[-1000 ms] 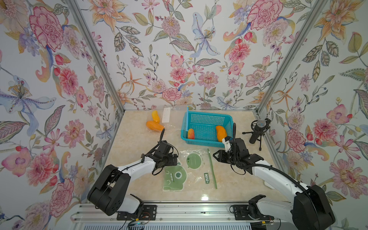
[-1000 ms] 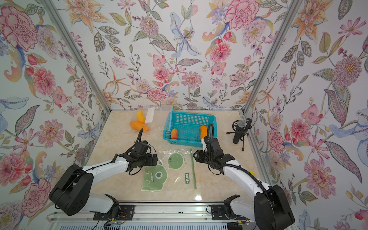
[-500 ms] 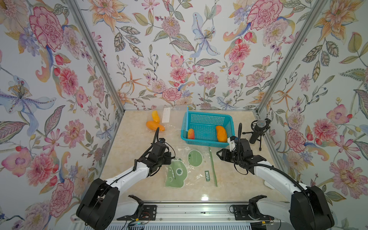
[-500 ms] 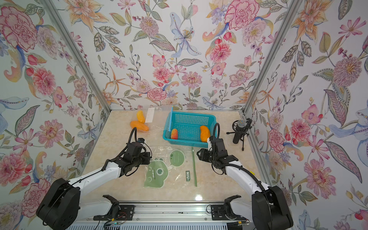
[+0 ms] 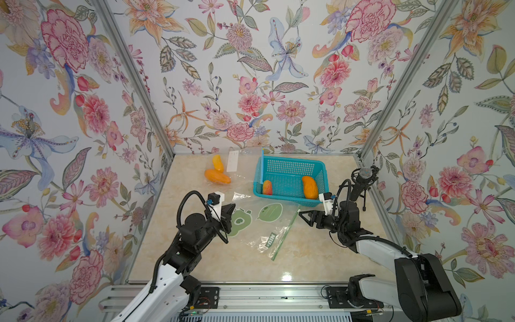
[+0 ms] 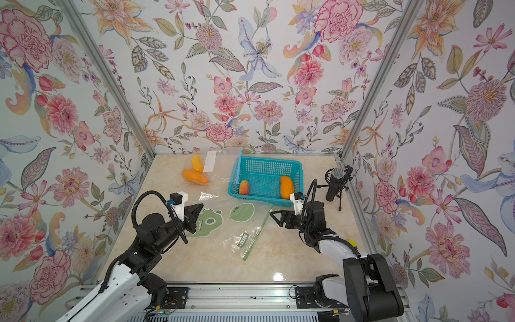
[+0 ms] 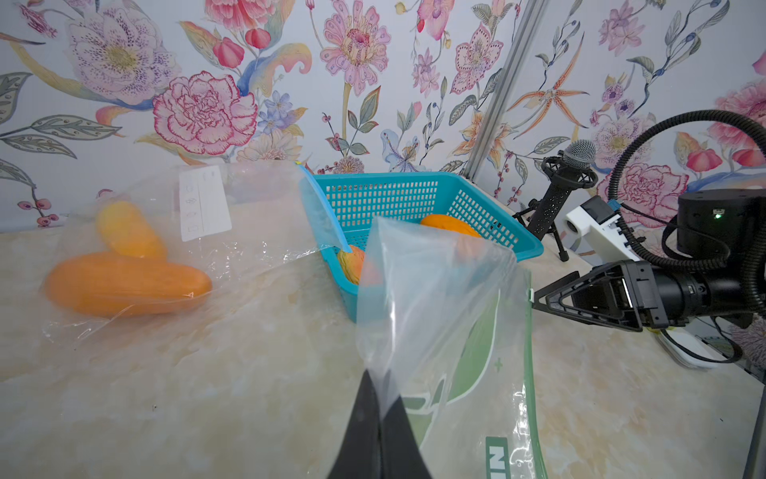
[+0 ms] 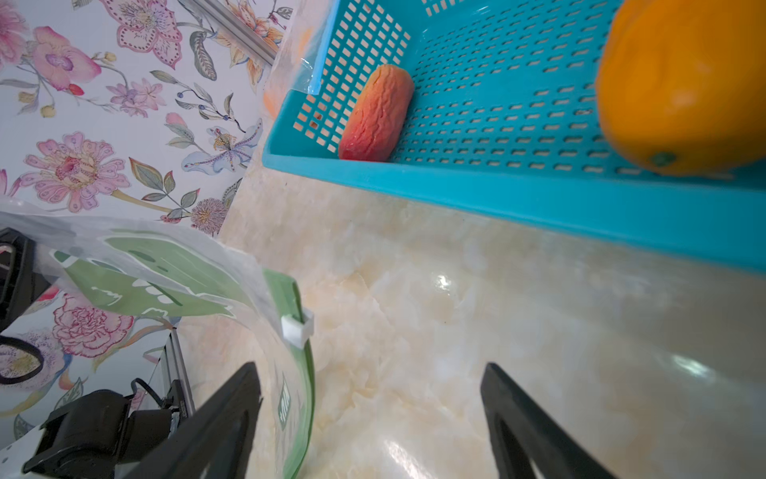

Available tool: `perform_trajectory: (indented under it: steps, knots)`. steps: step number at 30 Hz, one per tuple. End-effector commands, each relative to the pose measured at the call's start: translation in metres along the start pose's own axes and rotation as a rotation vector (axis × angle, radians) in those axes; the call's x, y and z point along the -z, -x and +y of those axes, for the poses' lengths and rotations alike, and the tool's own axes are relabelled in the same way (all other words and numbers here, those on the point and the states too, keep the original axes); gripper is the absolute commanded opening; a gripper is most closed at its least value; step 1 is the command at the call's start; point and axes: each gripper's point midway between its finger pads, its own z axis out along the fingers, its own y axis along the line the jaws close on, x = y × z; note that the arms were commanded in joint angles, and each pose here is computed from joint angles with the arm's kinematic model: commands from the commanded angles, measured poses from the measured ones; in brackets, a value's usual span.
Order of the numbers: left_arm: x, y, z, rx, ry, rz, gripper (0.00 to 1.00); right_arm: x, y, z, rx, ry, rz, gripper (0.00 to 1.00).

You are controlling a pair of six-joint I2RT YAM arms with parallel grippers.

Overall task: Place the mango in a zip-top bag and seal the zipper
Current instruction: Pick up the zipper food storage bag at the center of the board.

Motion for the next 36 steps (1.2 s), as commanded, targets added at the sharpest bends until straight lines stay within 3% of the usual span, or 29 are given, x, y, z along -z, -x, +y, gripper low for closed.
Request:
perform_trajectory:
  steps: [1,4,6,8,11,19,22,23,25,26,31,36]
  knots:
    - [-0.001,0.004,0.002,-0.024,0.002,-0.018,0.00,-0.009,0.020,0.029,0.137,0.145,-0.090,0.83]
    - [-0.005,0.006,0.003,-0.013,0.012,-0.012,0.00,-0.021,0.024,0.042,0.163,0.216,-0.112,0.81]
    - [-0.006,0.010,0.006,-0.006,0.033,-0.019,0.00,-0.029,0.026,0.050,0.161,0.266,-0.117,0.74]
    - [-0.004,0.014,0.014,0.009,0.080,-0.033,0.00,-0.035,0.025,0.056,0.153,0.304,-0.118,0.64]
    - [0.000,0.020,0.023,0.053,0.132,-0.062,0.00,-0.042,0.018,0.061,0.130,0.344,-0.103,0.40]
    - [-0.007,0.023,0.025,0.108,0.141,-0.064,0.00,-0.050,0.020,0.077,0.145,0.396,-0.090,0.00]
    - [-0.009,0.026,0.026,0.106,0.152,-0.051,0.01,-0.050,0.029,0.079,0.171,0.368,-0.098,0.00]
    - [-0.009,0.027,0.027,0.108,0.162,-0.046,0.13,-0.048,0.031,0.079,0.185,0.351,-0.093,0.00]
    - [-0.010,0.031,0.030,0.100,0.184,-0.024,0.74,-0.044,0.034,0.078,0.238,0.292,-0.066,0.00]
    - [-0.012,0.034,0.029,0.083,0.184,-0.007,0.98,-0.042,0.034,0.076,0.280,0.243,-0.038,0.00]
    - [-0.028,0.065,0.021,-0.003,0.161,0.042,0.99,-0.012,0.047,0.078,0.499,0.044,0.072,0.00]
    - [-0.050,0.112,0.007,-0.109,0.108,0.016,0.99,0.022,0.067,0.098,0.626,-0.050,0.105,0.00]
